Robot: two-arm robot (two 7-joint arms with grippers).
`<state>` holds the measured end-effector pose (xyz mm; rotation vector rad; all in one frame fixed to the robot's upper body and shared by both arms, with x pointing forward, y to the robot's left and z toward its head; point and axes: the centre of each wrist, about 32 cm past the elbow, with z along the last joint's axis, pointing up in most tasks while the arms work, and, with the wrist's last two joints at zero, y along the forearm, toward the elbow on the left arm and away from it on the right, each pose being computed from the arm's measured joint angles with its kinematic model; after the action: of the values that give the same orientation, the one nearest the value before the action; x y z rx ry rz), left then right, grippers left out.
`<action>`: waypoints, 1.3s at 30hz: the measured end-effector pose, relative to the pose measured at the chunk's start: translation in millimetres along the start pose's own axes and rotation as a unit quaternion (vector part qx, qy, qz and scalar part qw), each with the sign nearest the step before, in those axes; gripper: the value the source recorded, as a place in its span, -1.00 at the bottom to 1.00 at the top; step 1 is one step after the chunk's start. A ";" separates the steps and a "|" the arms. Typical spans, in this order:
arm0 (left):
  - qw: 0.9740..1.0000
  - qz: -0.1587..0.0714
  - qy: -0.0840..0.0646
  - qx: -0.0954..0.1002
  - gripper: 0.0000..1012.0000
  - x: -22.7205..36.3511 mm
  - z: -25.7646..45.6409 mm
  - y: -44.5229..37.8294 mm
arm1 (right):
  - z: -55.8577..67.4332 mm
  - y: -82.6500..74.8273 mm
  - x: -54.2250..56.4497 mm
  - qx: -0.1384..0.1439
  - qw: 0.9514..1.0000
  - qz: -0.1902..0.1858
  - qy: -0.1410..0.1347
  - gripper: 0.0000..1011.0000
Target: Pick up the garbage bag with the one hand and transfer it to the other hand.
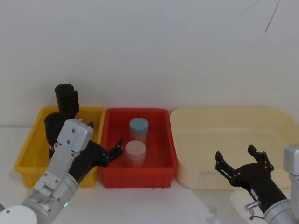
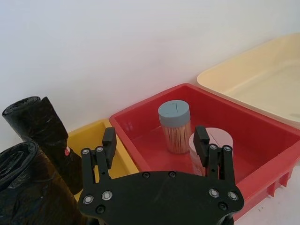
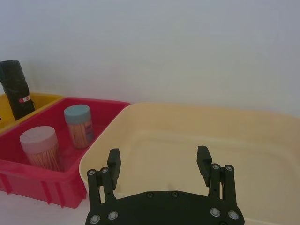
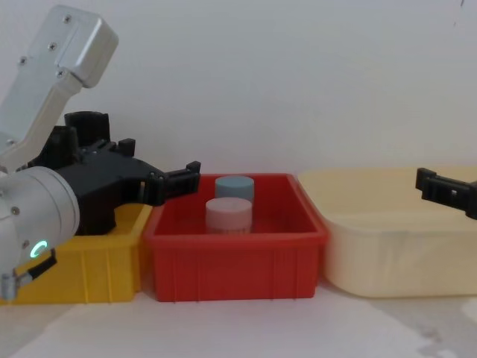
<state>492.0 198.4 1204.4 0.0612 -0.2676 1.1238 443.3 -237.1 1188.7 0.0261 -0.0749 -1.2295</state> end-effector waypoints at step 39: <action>1.000 -0.001 0.000 -0.001 0.98 -0.2 1.1 -1.1 | 0.9 0.0 0.6 0.000 1.000 -0.001 0.000 0.98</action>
<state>492.7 197.6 1205.5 0.0594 -0.2698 1.1212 443.4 -237.7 1189.7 0.0257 -0.0749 -1.2314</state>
